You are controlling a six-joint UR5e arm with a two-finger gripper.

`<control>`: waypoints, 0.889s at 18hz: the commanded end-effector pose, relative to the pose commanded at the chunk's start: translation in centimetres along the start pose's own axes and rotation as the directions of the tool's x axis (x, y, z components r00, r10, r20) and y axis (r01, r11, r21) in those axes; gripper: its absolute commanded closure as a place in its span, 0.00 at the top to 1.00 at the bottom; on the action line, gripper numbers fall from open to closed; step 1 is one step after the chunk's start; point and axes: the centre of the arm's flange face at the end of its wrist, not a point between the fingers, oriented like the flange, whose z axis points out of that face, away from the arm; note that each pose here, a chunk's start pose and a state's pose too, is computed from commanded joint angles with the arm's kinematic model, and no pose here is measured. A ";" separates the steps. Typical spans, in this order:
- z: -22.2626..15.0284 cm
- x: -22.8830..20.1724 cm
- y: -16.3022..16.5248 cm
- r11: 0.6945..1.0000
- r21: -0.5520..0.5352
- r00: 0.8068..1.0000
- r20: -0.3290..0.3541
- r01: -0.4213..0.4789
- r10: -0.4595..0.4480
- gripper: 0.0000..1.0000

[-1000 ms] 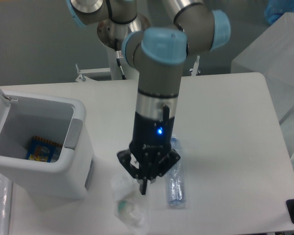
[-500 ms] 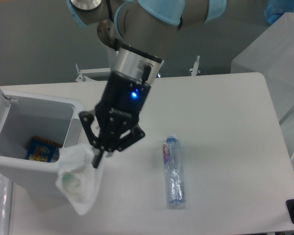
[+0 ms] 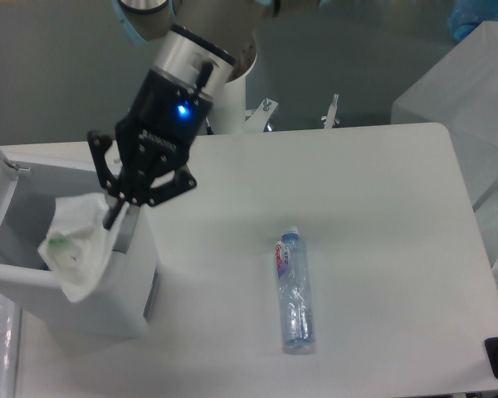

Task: Place the trash in the trash can
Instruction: 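Carry the bag over the white bin and open the gripper, then move the open gripper over the clear water bottle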

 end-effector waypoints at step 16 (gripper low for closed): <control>2.1 0.0 1.7 0.998 -0.045 0.999 -0.012 -0.050 0.050 0.91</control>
